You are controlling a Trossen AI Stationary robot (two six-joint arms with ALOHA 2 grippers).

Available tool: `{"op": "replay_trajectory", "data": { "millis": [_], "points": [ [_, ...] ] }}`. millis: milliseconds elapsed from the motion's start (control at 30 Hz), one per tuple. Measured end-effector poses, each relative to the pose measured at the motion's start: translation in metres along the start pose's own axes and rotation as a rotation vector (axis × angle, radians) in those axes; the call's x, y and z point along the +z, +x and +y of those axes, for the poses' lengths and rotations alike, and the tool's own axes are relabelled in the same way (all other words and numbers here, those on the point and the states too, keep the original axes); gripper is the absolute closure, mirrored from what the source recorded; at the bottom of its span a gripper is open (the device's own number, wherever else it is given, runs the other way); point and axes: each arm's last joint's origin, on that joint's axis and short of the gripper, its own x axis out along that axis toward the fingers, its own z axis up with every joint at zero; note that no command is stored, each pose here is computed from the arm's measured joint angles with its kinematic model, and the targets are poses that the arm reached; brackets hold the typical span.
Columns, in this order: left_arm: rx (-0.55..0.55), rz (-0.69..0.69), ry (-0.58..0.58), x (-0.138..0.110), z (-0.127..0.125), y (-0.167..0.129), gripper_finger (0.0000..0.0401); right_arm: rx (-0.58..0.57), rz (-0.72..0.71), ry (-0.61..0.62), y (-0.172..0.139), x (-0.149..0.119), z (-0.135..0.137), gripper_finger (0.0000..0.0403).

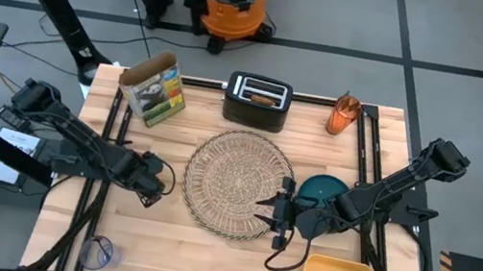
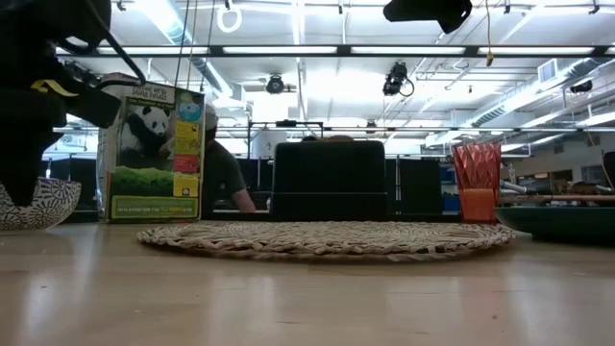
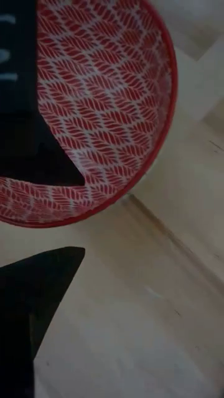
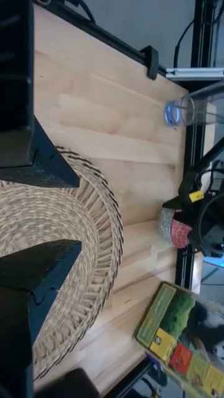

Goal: Arrange a breakfast setting
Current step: Put the bowl on the place mat

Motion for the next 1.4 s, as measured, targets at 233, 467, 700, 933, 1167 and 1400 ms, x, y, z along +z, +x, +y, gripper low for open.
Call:
{"op": "replay_trajectory", "data": {
  "millis": [233, 467, 700, 933, 1167, 1400],
  "points": [
    [-0.008, 0.006, 0.024, -0.002, -0.001, 0.000, 0.0298, 0.005, 0.001, -0.006, 0.000, 0.000, 0.000, 0.0249],
    [-0.016, -0.011, 0.053, -0.003, -0.003, -0.001, 0.0379, 0.054, 0.012, -0.008, 0.000, 0.000, 0.002, 0.0249],
    [-0.061, -0.042, 0.174, -0.002, -0.012, -0.010, 0.0379, 0.072, 0.002, -0.051, -0.004, 0.001, 0.003, 0.0249],
    [-0.154, -0.228, 0.511, 0.013, -0.040, -0.058, 0.0379, 0.095, 0.000, -0.091, -0.024, 0.005, 0.000, 0.0249],
    [-0.111, -0.356, 0.808, 0.058, -0.080, -0.076, 0.0379, 0.029, 0.058, -0.125, -0.038, 0.003, -0.012, 0.0249],
    [-0.064, -0.412, 1.000, 0.111, -0.120, -0.047, 0.0379, -0.034, 0.192, -0.081, -0.037, -0.011, -0.020, 0.0249]
  ]
}}
